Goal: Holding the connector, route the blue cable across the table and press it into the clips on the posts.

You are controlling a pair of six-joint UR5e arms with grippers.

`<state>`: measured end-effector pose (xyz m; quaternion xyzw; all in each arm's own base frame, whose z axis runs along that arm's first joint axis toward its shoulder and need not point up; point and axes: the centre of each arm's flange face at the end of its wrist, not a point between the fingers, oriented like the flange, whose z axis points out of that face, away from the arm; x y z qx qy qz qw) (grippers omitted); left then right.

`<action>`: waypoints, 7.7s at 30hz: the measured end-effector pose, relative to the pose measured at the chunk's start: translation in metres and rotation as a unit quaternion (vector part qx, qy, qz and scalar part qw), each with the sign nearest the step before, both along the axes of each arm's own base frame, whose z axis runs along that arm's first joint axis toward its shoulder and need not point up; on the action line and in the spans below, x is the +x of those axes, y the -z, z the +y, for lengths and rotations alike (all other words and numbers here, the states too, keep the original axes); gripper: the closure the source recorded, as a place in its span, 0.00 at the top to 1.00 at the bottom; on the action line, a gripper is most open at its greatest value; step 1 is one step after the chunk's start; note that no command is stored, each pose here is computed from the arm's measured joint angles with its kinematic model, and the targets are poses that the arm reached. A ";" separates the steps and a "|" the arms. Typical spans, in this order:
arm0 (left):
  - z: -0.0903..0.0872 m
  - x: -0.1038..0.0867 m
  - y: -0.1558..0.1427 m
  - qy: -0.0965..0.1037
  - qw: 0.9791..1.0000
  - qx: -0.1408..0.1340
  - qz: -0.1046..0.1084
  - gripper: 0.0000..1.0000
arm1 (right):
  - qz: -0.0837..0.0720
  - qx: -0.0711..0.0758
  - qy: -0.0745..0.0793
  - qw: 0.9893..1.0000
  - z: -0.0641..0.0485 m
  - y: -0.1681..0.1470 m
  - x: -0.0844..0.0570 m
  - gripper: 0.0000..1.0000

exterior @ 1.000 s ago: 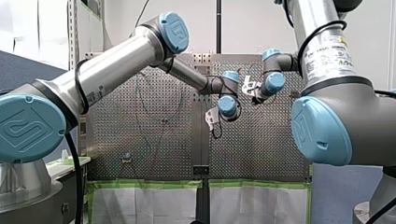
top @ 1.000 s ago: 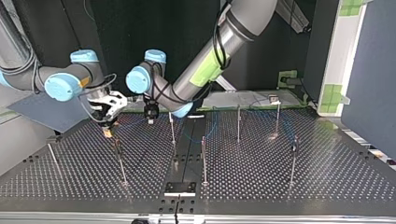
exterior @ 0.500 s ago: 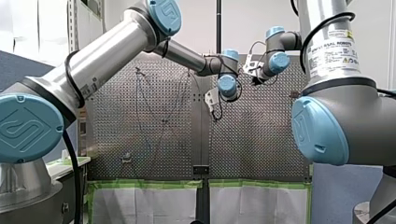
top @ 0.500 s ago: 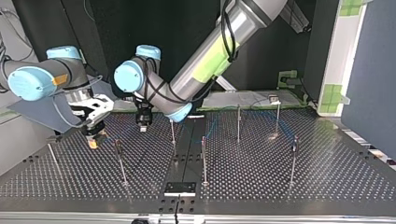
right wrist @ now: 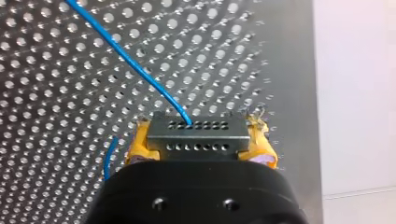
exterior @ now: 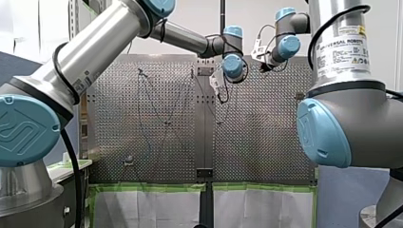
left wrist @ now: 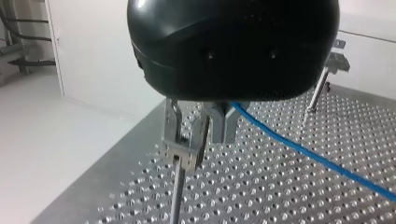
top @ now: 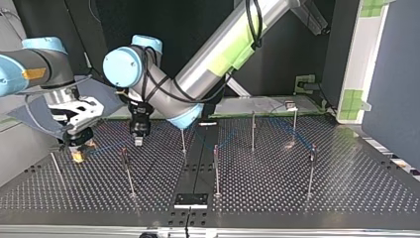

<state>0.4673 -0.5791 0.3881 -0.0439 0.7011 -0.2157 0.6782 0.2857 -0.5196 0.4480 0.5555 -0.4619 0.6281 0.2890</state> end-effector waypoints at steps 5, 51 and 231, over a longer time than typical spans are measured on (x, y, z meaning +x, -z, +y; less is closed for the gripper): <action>-0.005 -0.008 0.000 0.006 1.000 0.002 0.003 0.00 | 0.000 0.001 -0.004 1.000 0.002 -0.003 -0.002 0.00; 0.033 0.082 0.036 0.049 0.998 -0.025 -0.018 1.00 | 0.000 -0.001 -0.022 1.000 -0.034 0.005 -0.012 0.00; 0.225 -0.098 0.265 -0.074 0.997 -0.006 -0.027 1.00 | 0.013 0.002 -0.037 0.999 -0.027 0.012 0.003 0.00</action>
